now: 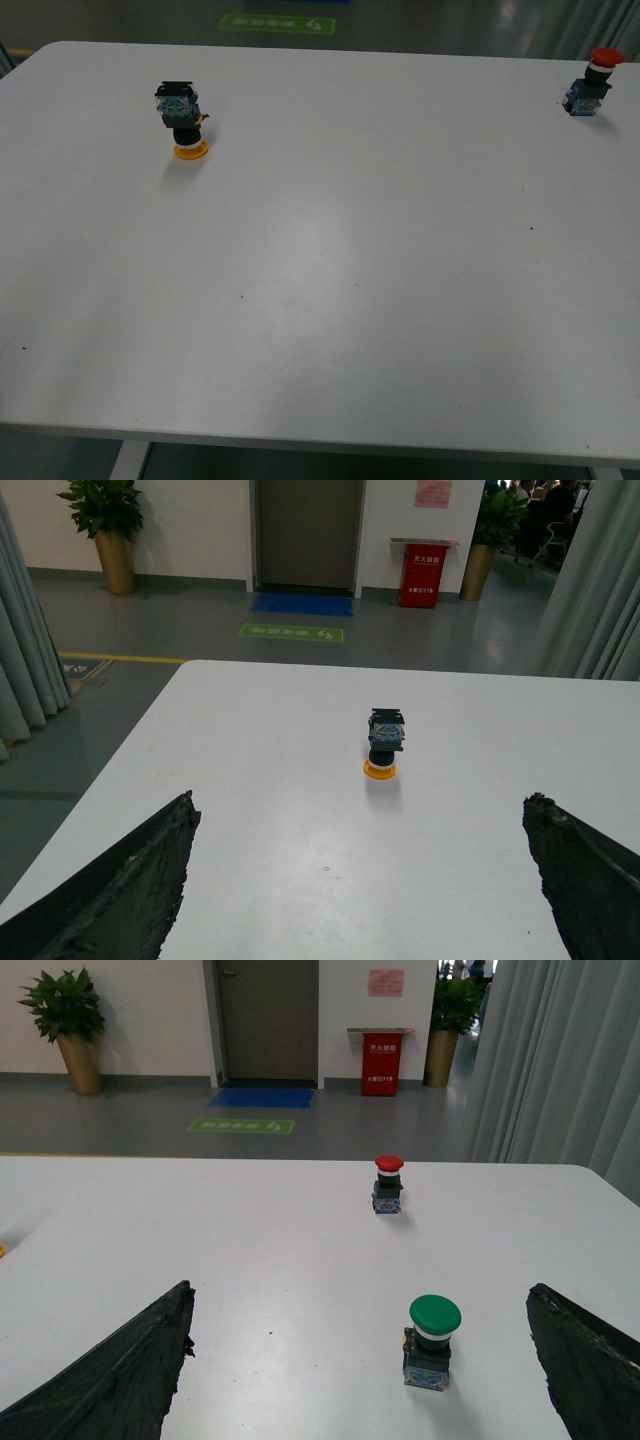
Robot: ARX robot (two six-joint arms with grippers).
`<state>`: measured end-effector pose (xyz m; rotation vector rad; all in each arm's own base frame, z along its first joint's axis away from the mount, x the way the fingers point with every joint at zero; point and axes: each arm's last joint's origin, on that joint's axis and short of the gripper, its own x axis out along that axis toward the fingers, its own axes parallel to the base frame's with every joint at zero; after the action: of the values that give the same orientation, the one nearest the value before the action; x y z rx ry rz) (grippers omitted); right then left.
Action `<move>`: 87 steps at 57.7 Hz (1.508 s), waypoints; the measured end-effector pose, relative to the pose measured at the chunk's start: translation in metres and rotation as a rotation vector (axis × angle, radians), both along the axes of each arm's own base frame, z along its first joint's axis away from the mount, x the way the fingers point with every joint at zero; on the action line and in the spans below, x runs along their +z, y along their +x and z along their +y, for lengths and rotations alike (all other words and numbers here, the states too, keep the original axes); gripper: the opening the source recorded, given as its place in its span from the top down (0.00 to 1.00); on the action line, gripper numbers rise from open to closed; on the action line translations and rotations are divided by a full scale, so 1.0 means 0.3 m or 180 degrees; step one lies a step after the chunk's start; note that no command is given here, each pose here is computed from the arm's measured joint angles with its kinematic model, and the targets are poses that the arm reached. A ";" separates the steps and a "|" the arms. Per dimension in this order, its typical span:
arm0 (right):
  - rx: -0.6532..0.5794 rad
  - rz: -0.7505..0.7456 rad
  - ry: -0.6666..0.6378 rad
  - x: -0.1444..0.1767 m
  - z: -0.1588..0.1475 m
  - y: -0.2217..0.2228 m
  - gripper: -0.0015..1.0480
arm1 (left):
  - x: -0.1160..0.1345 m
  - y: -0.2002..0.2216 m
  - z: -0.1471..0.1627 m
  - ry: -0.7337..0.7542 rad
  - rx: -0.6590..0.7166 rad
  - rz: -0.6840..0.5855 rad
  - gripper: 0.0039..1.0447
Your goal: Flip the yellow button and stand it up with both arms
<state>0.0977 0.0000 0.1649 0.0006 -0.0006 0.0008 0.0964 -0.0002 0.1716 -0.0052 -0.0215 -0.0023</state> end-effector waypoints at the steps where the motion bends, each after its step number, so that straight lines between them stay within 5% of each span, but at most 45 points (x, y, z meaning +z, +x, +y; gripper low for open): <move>1: 0.0000 0.0000 -0.0001 0.000 0.000 0.000 0.07 | 0.000 0.000 0.000 0.0000 0.0001 0.0000 0.06; 12: 0.0000 0.0000 0.0000 0.000 0.000 0.000 0.07 | 0.000 0.000 0.000 -0.0002 0.0017 0.0007 0.06; 19: 0.0000 0.0000 0.0000 0.000 0.000 0.000 0.07 | 0.003 0.029 0.031 -0.0411 0.0525 0.1003 0.06; 27: 0.0000 -0.0002 0.0000 0.000 0.000 0.000 0.07 | 0.067 0.118 0.099 -0.0628 0.0618 0.1054 0.06; 36: -0.0001 -0.0004 0.0000 0.000 0.000 0.000 0.07 | 0.138 0.279 0.159 -0.0331 0.0344 0.1044 0.06; 57: 0.0000 -0.0004 0.0000 0.000 0.000 0.000 0.07 | 0.103 0.711 0.151 -0.0061 -0.0174 0.1633 0.06; 87: 0.0000 -0.0004 0.0000 0.000 0.000 0.000 0.07 | 0.015 1.013 0.017 -0.0289 -0.0438 0.1995 0.06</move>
<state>0.0976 0.0000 0.1650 0.0006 -0.0017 0.0008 0.4003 0.0047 0.1761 -0.0980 0.6056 -0.1372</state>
